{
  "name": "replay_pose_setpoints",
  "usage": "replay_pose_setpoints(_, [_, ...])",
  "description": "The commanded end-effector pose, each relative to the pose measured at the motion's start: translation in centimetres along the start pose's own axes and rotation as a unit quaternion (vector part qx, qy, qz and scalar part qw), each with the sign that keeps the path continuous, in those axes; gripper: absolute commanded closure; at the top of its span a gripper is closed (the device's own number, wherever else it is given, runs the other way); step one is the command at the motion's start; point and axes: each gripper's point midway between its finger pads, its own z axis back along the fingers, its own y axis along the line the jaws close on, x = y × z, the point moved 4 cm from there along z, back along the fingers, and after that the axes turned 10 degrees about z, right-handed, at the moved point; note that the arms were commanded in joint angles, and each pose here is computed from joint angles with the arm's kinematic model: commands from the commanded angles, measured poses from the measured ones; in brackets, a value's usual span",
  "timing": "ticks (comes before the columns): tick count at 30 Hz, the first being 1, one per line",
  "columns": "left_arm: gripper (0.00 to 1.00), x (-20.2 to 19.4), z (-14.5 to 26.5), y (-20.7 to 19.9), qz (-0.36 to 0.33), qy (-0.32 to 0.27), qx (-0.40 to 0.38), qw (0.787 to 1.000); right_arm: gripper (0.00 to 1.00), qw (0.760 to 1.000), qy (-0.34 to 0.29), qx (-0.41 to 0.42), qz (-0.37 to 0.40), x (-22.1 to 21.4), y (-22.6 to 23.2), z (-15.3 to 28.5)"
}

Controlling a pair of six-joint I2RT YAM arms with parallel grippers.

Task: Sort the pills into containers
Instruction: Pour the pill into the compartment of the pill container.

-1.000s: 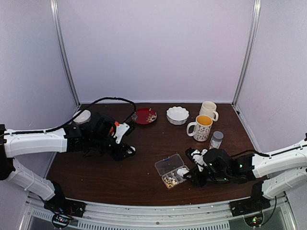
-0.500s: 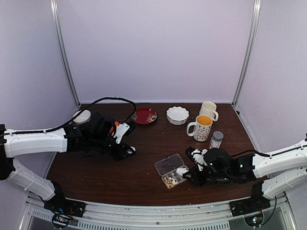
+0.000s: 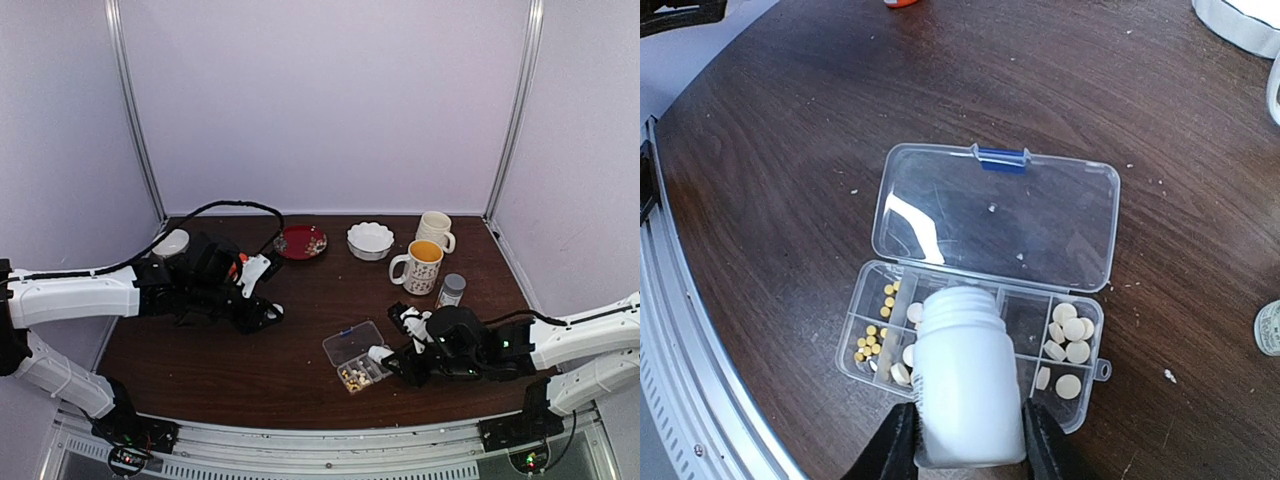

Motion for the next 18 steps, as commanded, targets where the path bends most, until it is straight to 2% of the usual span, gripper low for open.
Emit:
replay_pose_setpoints(1, [0.91, 1.62, 0.27, -0.69, -0.006, -0.025, -0.014, 1.000, 1.00, 1.000, 0.013, -0.017, 0.008, 0.08, -0.18, 0.02])
replay_pose_setpoints(4, [0.91, 1.53, 0.15, -0.72, -0.006, -0.021, -0.016, 1.000, 1.00, 1.000, -0.021, 0.004, -0.008, 0.45, 0.20, 0.16])
replay_pose_setpoints(7, [0.91, 1.47, 0.12, -0.68, -0.006, -0.021, -0.015, 1.000, 1.00, 1.000, 0.023, -0.017, 0.010, -0.04, -0.07, -0.36])
replay_pose_setpoints(10, [0.91, 1.46, 0.10, -0.72, -0.006, -0.021, -0.016, 1.000, 1.00, 1.000, -0.022, 0.012, -0.009, 0.50, 0.52, -0.08])
replay_pose_setpoints(13, [0.91, 1.36, 0.14, -0.63, -0.005, -0.021, -0.014, 1.000, 1.00, 0.999, 0.025, -0.018, 0.010, -0.38, -0.06, -0.44])
replay_pose_setpoints(17, [0.91, 1.26, 0.02, -0.61, -0.003, -0.019, -0.015, 1.000, 1.00, 1.000, -0.024, 0.011, -0.012, 0.30, 0.48, -0.03])
replay_pose_setpoints(18, [0.91, 1.32, 0.05, -0.65, -0.003, -0.020, -0.016, 1.000, 1.00, 1.000, -0.014, 0.000, -0.008, 0.00, 0.21, -0.13])
